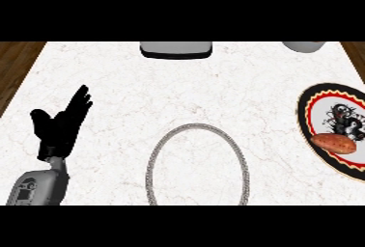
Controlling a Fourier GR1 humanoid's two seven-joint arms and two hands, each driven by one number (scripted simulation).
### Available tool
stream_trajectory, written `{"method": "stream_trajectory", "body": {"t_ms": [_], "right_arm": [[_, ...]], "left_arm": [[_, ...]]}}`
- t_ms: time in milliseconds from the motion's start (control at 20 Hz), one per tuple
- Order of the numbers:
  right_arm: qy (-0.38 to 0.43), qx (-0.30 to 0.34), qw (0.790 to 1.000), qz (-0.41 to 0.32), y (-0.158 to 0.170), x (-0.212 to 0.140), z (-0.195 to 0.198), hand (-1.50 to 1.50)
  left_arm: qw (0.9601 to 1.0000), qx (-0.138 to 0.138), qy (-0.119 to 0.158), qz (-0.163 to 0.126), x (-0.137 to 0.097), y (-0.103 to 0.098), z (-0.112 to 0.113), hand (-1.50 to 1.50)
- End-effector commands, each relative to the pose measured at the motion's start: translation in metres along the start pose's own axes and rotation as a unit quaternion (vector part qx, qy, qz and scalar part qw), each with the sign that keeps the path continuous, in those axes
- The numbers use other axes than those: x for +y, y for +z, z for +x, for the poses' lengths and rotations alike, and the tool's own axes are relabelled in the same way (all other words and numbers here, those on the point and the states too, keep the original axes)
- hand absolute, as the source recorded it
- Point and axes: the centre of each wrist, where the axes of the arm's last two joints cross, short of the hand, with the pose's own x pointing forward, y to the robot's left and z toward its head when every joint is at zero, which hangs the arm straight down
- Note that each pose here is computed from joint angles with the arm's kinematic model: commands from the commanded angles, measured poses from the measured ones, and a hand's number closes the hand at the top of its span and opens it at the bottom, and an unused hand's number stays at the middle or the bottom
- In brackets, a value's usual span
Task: Pick the sweet potato from the placemat and place it in the plate
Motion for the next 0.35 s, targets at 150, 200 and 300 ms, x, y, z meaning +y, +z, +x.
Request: {"method": "stream_trajectory", "body": {"t_ms": [150,200,300], "right_arm": [[-0.04,-0.04,0.998,0.037,0.014,-0.001,-0.012,-1.5],[-0.027,-0.04,0.998,0.034,0.016,-0.015,-0.001,-1.5],[-0.035,-0.041,0.998,0.036,0.026,-0.011,-0.011,-1.5]], "left_arm": [[0.9999,0.003,0.003,-0.012,-0.006,-0.003,-0.001,0.0],[0.9999,0.0,0.002,-0.012,-0.006,0.001,-0.004,0.0],[1.0,-0.002,0.003,-0.007,-0.006,-0.003,-0.002,0.0]]}}
